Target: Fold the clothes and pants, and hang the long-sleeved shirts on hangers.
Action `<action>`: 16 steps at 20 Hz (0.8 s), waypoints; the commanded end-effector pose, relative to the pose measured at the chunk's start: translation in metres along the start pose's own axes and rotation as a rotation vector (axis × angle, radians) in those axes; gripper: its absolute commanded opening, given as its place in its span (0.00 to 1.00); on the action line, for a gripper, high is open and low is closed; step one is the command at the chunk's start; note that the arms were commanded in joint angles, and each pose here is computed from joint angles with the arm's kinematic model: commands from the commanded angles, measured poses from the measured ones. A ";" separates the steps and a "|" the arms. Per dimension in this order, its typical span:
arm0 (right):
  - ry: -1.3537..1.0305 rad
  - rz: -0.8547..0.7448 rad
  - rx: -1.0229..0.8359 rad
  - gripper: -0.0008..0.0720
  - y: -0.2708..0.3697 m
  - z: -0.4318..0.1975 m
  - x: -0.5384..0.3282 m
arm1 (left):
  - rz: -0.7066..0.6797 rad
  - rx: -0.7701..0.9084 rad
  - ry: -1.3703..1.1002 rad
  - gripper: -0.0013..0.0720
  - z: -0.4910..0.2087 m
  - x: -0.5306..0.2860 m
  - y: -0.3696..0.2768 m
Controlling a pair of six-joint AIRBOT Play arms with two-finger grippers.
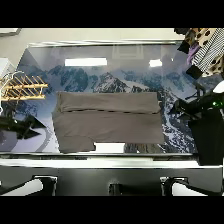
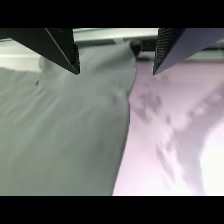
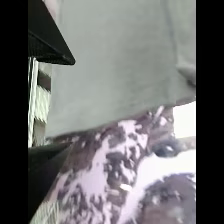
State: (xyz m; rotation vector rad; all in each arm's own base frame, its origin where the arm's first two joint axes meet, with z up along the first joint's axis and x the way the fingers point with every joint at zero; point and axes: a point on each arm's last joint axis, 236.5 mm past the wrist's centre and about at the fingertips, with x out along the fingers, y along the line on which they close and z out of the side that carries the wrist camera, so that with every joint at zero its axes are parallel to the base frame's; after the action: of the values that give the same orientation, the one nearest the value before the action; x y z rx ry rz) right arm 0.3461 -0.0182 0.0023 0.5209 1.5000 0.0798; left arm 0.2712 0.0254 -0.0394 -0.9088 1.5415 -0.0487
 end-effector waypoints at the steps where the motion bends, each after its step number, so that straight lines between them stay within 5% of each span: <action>1: -0.019 0.057 0.009 0.75 0.010 -0.021 0.005 | -0.002 -0.015 -0.001 0.75 -0.046 0.029 0.017; 5: -0.032 0.089 -0.003 0.66 0.020 -0.027 -0.002 | -0.081 -0.037 0.043 0.75 -0.074 0.055 0.007; 16: -0.077 0.096 -0.037 0.64 0.030 -0.033 -0.021 | -0.031 0.046 0.089 0.75 -0.096 0.090 0.009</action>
State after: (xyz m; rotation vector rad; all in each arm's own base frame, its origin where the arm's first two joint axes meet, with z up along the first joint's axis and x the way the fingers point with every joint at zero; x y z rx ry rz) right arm 0.3216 0.0090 0.0290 0.5649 1.4070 0.1542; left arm 0.1903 -0.0626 -0.0925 -0.9372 1.6192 -0.1474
